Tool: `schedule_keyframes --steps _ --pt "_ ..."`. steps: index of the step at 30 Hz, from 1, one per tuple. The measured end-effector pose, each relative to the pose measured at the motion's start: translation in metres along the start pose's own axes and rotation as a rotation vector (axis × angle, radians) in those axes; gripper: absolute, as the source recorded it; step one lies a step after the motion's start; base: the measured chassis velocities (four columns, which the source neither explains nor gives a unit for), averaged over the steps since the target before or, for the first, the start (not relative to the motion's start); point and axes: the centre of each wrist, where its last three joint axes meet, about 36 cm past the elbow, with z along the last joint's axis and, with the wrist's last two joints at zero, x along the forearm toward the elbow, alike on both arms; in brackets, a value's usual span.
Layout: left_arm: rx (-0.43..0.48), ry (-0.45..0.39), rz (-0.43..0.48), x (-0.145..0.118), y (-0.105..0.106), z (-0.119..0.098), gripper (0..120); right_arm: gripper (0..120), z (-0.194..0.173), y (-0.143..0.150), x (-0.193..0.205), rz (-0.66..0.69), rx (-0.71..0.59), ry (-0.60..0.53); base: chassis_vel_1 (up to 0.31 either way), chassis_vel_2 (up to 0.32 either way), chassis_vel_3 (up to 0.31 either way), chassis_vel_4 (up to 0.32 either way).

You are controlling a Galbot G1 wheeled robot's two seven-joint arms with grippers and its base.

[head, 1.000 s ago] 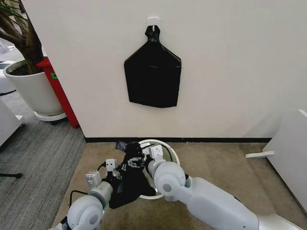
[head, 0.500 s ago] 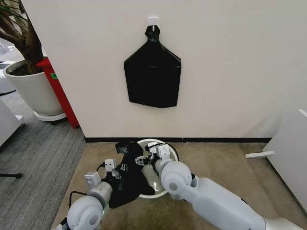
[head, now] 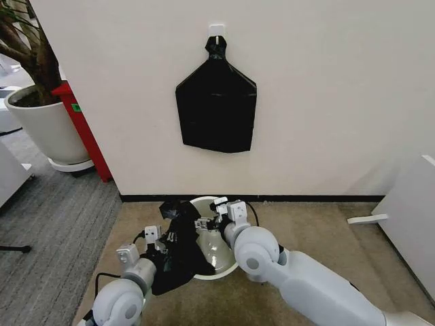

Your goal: Place the garbage bag over the trash bin.

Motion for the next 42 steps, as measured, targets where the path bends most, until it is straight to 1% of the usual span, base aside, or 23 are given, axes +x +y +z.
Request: schedule_keyframes --steps 4,10,19,21,25,27,30,31,32,33,34,35,36,38,39,41,42 --pt "0.007 -0.002 -0.007 -0.004 0.001 0.004 4 100 0.000 0.018 0.005 -0.042 0.006 -0.002 0.000 0.000 0.000 0.000" --pt "0.015 0.001 -0.004 -0.006 -0.001 0.008 4 100 0.001 0.028 -0.002 -0.050 0.015 0.009 0.000 0.000 0.000 0.000" --pt "0.012 -0.010 0.005 -0.004 -0.002 0.005 4 100 0.014 0.023 -0.018 -0.021 0.005 0.043 0.000 0.000 0.000 0.000" --pt "0.012 -0.012 0.005 -0.005 -0.002 0.004 4 98 0.017 0.022 -0.019 -0.019 -0.004 0.051 0.000 0.000 0.000 0.000" --pt "0.018 -0.022 0.009 -0.007 -0.003 0.002 4 81 0.026 0.022 -0.022 -0.021 -0.040 0.066 0.000 0.000 0.000 0.000" --pt "0.018 -0.022 0.009 -0.007 -0.003 0.002 4 79 0.026 0.023 -0.022 -0.023 -0.045 0.068 0.000 0.000 0.000 0.000" --pt "0.019 -0.023 0.007 -0.007 -0.003 0.002 4 63 0.025 0.028 -0.020 -0.048 -0.078 0.082 0.000 0.000 0.000 0.000" --pt "0.020 -0.024 0.006 -0.007 -0.003 0.002 4 60 0.025 0.029 -0.020 -0.053 -0.083 0.083 0.000 0.000 0.000 0.000" --pt "0.020 -0.025 0.006 -0.007 -0.003 0.002 4 56 0.025 0.031 -0.020 -0.056 -0.087 0.082 0.000 0.000 0.000 0.000" --pt "0.020 -0.025 0.006 -0.007 -0.003 0.002 4 56 0.025 0.031 -0.020 -0.056 -0.087 0.082 0.000 0.000 0.000 0.000" --pt "0.021 -0.027 0.005 -0.007 -0.003 0.002 4 52 0.025 0.032 -0.020 -0.059 -0.087 0.082 0.000 0.000 0.000 0.000" --pt "0.021 -0.027 0.005 -0.007 -0.003 0.002 4 50 0.025 0.033 -0.020 -0.061 -0.086 0.082 0.000 0.000 0.000 0.000" --pt "0.022 -0.027 0.005 -0.007 -0.003 0.001 4 43 0.024 0.033 -0.020 -0.062 -0.085 0.079 0.000 0.000 0.000 0.000" --pt "0.022 -0.028 0.005 -0.007 -0.003 0.001 4 36 0.023 0.034 -0.020 -0.062 -0.084 0.077 0.000 0.000 0.000 0.000" --pt "0.023 -0.029 0.004 -0.007 -0.003 0.001 4 30 0.022 0.034 -0.021 -0.062 -0.083 0.075 0.000 0.000 0.000 0.000" --pt "0.023 -0.029 0.003 -0.007 -0.003 0.001 4 29 0.022 0.034 -0.021 -0.062 -0.083 0.075 0.000 0.000 0.000 0.000" --pt "0.023 -0.030 0.003 -0.007 -0.003 0.001 4 23 0.022 0.034 -0.021 -0.061 -0.083 0.075 0.000 0.000 0.000 0.000"
